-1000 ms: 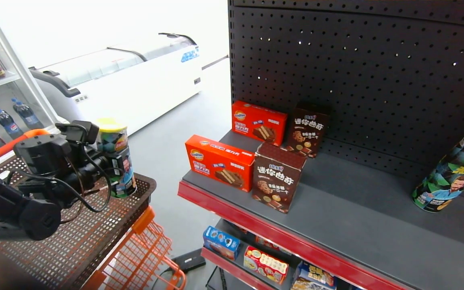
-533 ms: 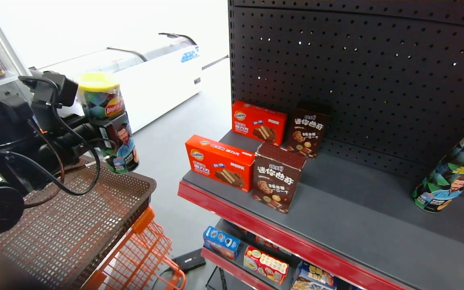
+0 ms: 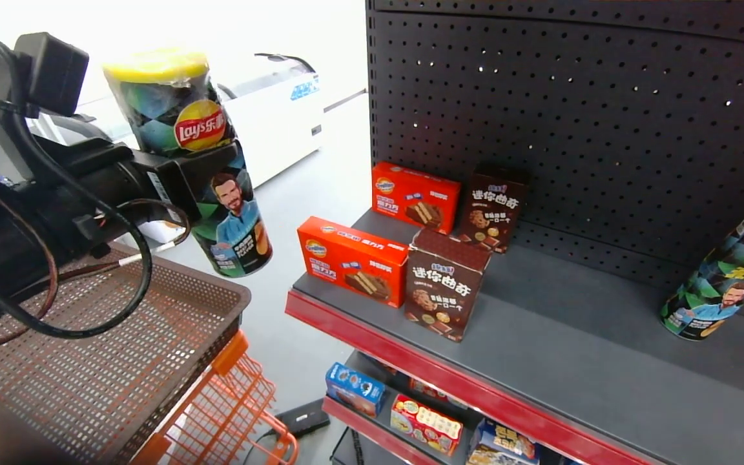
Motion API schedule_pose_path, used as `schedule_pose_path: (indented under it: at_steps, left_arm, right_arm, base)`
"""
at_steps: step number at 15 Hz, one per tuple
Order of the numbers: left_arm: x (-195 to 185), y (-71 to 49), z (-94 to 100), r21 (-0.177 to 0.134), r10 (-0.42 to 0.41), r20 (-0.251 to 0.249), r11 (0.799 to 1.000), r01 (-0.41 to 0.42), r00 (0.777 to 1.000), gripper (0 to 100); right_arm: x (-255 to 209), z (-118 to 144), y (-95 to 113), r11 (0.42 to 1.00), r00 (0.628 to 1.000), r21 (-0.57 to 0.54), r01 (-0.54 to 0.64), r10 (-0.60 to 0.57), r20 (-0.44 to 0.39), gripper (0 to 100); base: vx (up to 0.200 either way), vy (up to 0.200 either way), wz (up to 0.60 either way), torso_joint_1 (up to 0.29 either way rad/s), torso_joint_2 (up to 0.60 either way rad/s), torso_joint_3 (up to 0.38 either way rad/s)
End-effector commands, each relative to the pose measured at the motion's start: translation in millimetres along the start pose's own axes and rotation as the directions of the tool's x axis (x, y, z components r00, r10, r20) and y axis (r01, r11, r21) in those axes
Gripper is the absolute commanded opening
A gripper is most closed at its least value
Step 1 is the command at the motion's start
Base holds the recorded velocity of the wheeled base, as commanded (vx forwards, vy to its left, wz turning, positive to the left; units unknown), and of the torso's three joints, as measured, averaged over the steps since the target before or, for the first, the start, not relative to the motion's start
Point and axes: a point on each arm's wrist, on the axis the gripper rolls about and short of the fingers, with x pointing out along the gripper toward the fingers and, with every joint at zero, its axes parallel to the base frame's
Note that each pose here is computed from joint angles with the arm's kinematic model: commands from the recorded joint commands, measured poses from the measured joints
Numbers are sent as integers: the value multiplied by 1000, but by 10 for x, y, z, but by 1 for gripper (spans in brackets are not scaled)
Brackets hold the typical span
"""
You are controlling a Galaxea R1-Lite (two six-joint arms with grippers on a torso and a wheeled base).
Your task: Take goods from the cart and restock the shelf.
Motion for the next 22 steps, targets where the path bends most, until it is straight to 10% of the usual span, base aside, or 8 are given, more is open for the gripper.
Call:
schedule_pose_path:
  at_steps: [1,6,13,22]
  left_arm:
    - [-72,-179,74,-11,-70,26,997,70,997,0]
    - [-298,-388,95,-41,-151,-93,988,148,984,0]
    - [-506,-501,130,-47,-220,-79,975,217,972,0]
    - [-823,-620,-162,-92,-440,-141,898,431,887,0]
  right_arm:
    - [1,1,0,1000,1000,0,0,0,-1,100]
    - [1,1,0,1000,1000,0,0,0,-1,100]
    - [1,1,0,1000,1000,0,0,0,-1,100]
    - [1,1,1,1000,1000,-2,-6,6,-1,100]
  base:
    - [0,0,0,0,0,0]
    - [0,0,0,0,0,0]
    - [0,0,0,0,0,0]
    - [0,0,0,0,0,0]
